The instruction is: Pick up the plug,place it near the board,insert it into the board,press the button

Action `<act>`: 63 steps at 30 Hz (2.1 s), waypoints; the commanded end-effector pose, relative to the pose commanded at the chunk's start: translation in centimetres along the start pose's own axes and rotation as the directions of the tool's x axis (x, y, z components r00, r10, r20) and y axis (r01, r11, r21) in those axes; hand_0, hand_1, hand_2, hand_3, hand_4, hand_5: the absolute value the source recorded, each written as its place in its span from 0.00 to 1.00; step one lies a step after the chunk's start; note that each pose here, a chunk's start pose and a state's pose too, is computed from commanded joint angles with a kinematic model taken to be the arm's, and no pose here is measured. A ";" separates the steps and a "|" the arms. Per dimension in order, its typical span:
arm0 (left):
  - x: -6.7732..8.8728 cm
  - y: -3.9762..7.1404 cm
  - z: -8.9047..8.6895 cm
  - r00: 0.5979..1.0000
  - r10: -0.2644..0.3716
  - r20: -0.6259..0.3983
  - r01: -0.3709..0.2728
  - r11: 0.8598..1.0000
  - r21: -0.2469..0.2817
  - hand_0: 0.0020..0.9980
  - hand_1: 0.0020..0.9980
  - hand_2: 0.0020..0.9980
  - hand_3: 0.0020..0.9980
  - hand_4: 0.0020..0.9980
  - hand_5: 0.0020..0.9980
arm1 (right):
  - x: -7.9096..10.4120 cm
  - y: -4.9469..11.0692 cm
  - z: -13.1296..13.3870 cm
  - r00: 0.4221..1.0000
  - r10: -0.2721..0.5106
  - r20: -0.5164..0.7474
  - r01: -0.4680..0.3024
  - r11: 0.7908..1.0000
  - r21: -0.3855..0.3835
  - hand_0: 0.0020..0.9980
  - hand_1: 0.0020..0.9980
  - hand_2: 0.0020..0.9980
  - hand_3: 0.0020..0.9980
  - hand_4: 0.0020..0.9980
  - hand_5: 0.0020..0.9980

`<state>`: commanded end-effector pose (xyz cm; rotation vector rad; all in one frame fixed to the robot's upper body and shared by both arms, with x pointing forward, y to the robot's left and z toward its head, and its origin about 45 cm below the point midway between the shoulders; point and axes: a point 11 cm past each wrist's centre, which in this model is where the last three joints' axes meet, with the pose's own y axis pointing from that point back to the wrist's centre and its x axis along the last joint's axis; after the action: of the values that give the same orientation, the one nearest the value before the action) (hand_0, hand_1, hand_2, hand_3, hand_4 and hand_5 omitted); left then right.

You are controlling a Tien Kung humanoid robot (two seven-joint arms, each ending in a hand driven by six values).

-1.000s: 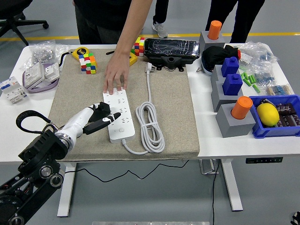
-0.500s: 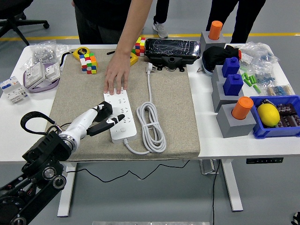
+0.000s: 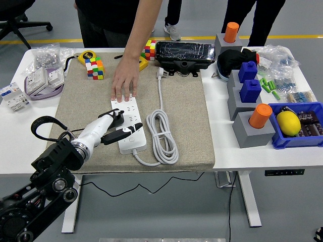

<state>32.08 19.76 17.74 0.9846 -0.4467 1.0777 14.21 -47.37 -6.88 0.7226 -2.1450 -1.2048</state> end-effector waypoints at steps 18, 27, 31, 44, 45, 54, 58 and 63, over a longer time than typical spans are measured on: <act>0.2 -0.2 2.0 0.998 0.000 0.070 0.004 0.998 -0.056 1.00 0.99 0.95 0.95 1.00 1.00 | 0.1 0.0 -0.1 1.000 0.000 0.000 0.000 1.000 0.001 0.78 0.72 0.72 0.75 1.00 0.92; 2.8 1.9 5.6 0.985 0.170 0.015 -0.162 0.960 -0.230 0.99 0.95 0.91 0.93 1.00 1.00 | -0.1 0.0 -0.2 1.000 -0.004 0.001 0.004 1.000 0.005 0.78 0.72 0.72 0.75 1.00 0.92; 4.7 2.4 7.3 0.955 0.294 0.033 -0.266 0.902 -0.339 0.51 0.64 0.65 0.94 1.00 0.46 | -0.2 0.0 -0.2 1.000 -0.004 0.001 0.004 1.000 0.005 0.78 0.72 0.72 0.75 1.00 0.92; 4.8 2.5 6.0 0.948 0.240 0.207 -0.171 0.938 -0.302 0.17 0.06 0.15 0.85 0.69 0.00 | 0.1 0.0 0.1 1.000 0.000 0.001 0.000 1.000 -0.006 0.78 0.72 0.72 0.75 1.00 0.92; 4.6 2.4 5.6 0.951 0.211 0.227 -0.143 0.948 -0.284 0.17 0.06 0.15 0.85 0.69 0.00 | 0.0 0.0 0.1 1.000 -0.001 0.000 0.001 1.000 -0.005 0.78 0.72 0.72 0.75 1.00 0.92; 2.4 2.1 2.3 0.921 -0.031 0.388 0.092 0.986 -0.139 0.15 0.05 0.15 0.86 0.70 0.00 | 0.2 0.0 0.1 1.000 0.005 -0.004 -0.005 1.000 -0.005 0.78 0.72 0.72 0.75 1.00 0.92; 1.4 2.2 1.9 0.910 -0.088 0.406 0.145 0.983 -0.114 0.15 0.05 0.15 0.86 0.70 0.00 | 0.3 0.0 0.1 1.000 0.007 -0.005 -0.007 1.000 -0.008 0.78 0.72 0.72 0.75 1.00 0.92; 0.6 2.3 2.4 0.908 -0.105 0.406 0.171 0.977 -0.130 0.15 0.05 0.15 0.86 0.70 0.00 | 0.0 0.0 0.0 1.000 0.003 -0.002 -0.003 1.000 -0.005 0.78 0.72 0.72 0.75 1.00 0.92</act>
<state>30.63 18.36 20.47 1.0737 -0.7732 0.6975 14.16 -47.37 -6.89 0.7180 -2.1394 -1.2073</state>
